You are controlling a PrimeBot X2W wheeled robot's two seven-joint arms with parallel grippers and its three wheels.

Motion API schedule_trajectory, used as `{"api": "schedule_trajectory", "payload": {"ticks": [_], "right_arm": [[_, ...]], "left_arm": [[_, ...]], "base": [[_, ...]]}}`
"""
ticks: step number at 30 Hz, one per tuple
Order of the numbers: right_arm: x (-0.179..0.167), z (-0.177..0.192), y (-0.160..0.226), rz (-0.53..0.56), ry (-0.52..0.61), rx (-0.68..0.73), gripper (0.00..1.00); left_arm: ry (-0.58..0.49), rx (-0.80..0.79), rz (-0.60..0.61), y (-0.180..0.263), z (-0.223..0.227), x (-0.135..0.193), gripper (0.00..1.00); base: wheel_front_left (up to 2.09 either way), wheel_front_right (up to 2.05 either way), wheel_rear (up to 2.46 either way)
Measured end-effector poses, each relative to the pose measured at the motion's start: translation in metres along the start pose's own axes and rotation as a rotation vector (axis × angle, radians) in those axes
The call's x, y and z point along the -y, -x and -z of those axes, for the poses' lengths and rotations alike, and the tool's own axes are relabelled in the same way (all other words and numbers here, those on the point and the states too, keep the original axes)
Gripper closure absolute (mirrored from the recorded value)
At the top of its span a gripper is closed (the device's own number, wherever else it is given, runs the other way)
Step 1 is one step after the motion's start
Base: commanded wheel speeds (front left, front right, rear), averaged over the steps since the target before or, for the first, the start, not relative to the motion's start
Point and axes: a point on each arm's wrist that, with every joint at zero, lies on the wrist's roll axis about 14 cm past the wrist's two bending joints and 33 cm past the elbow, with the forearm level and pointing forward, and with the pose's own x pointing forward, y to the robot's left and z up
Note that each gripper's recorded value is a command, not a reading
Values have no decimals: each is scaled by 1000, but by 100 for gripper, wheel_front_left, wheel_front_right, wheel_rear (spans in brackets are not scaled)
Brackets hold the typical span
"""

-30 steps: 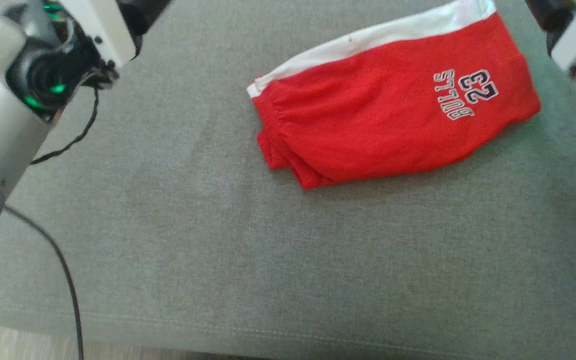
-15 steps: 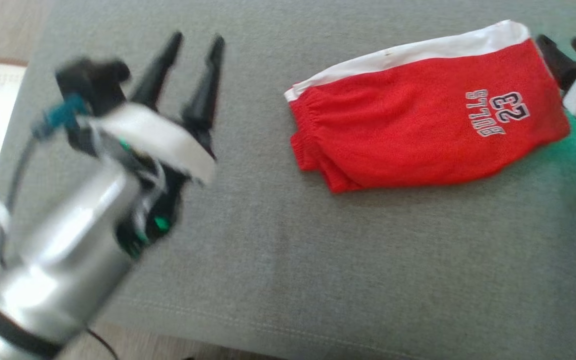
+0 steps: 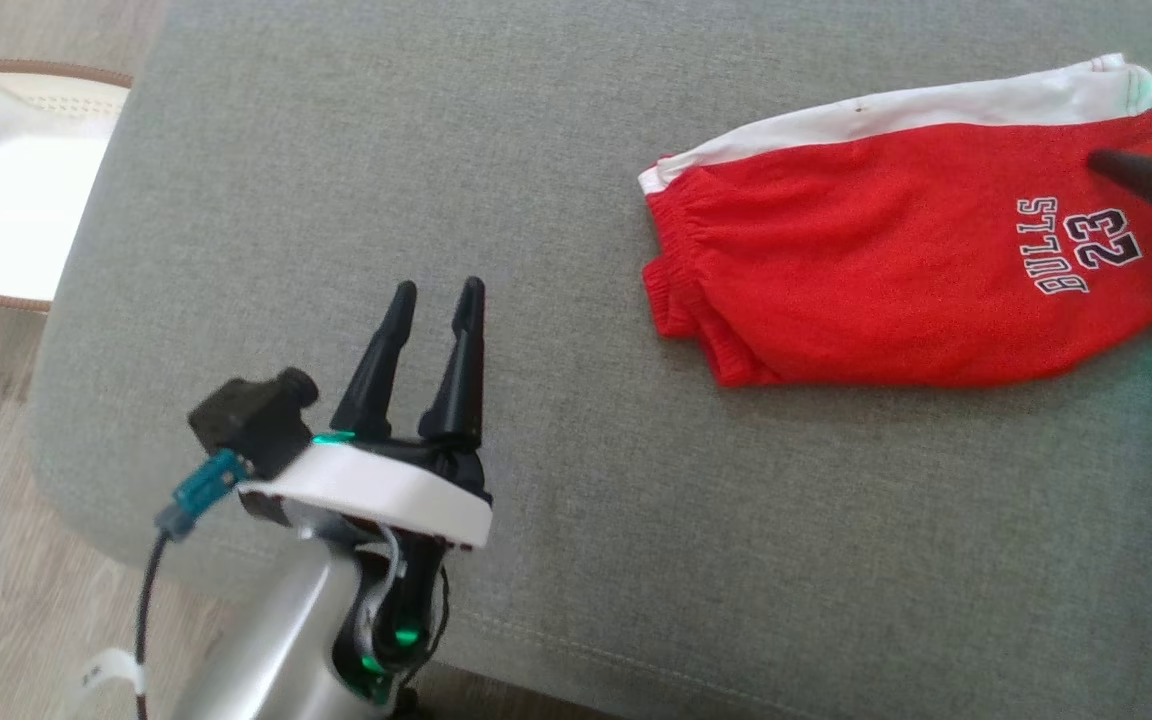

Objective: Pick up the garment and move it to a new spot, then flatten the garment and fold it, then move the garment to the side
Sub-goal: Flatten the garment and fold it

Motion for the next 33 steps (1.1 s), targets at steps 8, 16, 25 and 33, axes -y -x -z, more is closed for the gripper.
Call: {"api": "schedule_trajectory", "payload": {"ticks": [8,16,25,33], "right_arm": [[-21,4,-6,-62,9,-45,38],[-30,9,-4,-78,34,-40,100],[-14,-4,35,-25,63,180,100],[35,16,94,102,-8,309,100]], "left_arm": [[-15,27,-2,7,3,-1,0],[-30,41,-14,8,1,-10,0],[-110,94,12,15,-13,-5,0],[-194,103,46,32,-12,0,0]], "base": [[0,0,0],[0,0,0],[0,0,0],[0,0,0]]}}
